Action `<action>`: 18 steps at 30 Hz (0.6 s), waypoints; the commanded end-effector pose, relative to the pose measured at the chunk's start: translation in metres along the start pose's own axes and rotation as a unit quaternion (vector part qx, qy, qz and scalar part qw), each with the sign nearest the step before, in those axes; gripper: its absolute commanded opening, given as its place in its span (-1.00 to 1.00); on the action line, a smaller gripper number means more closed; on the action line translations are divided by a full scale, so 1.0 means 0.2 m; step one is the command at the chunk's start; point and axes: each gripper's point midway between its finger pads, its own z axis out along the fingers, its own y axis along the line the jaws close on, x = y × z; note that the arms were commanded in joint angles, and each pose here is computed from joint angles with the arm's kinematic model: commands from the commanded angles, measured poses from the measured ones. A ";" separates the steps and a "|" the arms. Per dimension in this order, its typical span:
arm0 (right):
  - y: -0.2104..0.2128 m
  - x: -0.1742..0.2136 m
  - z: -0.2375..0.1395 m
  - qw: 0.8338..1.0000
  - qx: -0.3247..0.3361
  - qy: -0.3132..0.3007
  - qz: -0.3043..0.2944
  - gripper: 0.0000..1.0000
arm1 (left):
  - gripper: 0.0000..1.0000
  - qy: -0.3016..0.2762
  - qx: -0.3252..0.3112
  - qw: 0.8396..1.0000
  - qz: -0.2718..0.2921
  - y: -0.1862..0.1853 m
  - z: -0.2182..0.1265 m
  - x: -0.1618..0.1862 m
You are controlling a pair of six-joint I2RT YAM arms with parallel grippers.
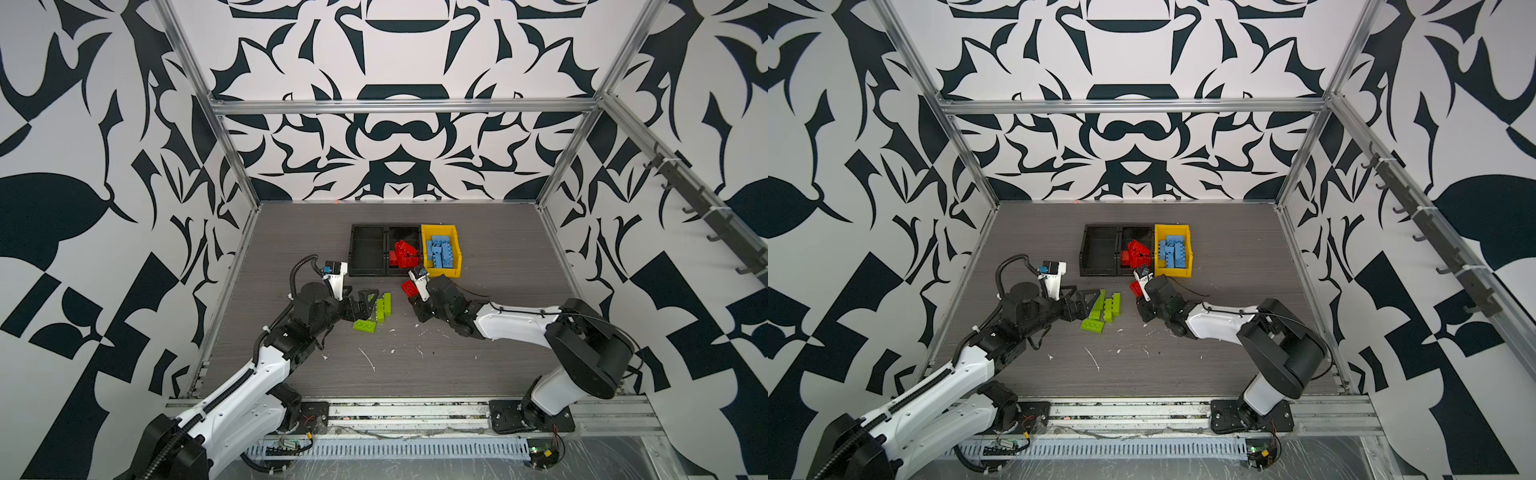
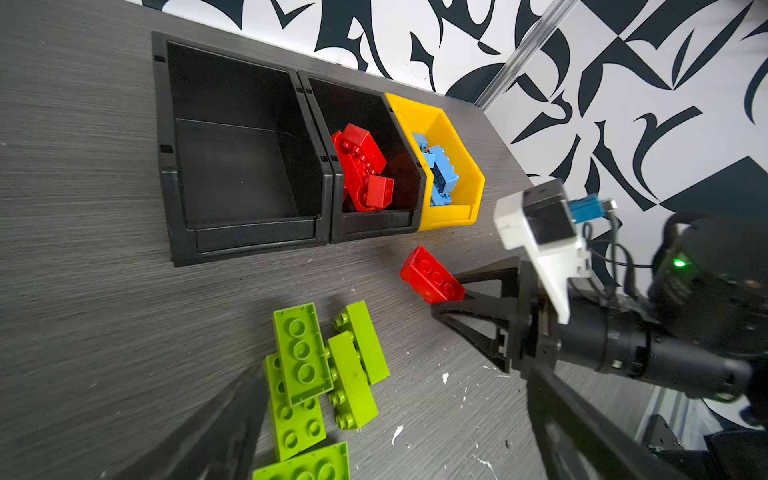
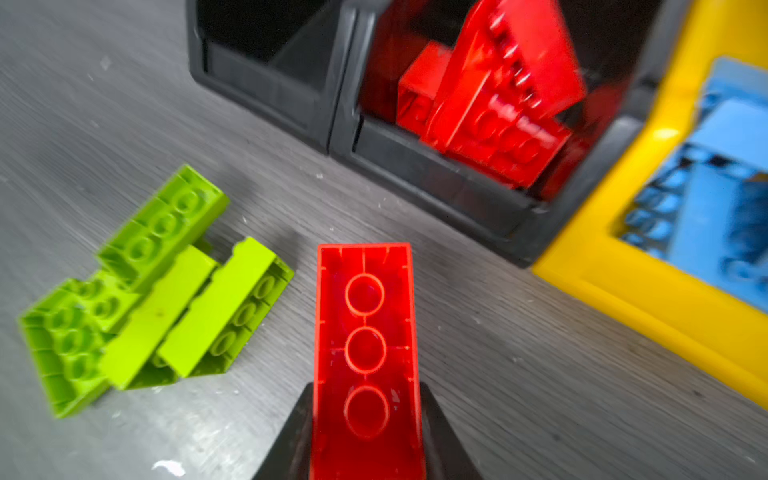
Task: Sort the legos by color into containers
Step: 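Carry the red brick with the right gripper over the black bin and release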
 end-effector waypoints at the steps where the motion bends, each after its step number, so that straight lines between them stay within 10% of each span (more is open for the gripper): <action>1: -0.01 -0.11 -0.09 0.999 0.011 -0.035 0.022 -0.41 | 1.00 -0.013 0.006 1.000 0.003 -0.02 -0.01 -0.04; 18: -0.08 -0.49 -0.02 0.997 0.042 -0.053 0.024 -0.39 | 1.00 -0.011 0.006 1.000 0.003 -0.02 0.00 -0.04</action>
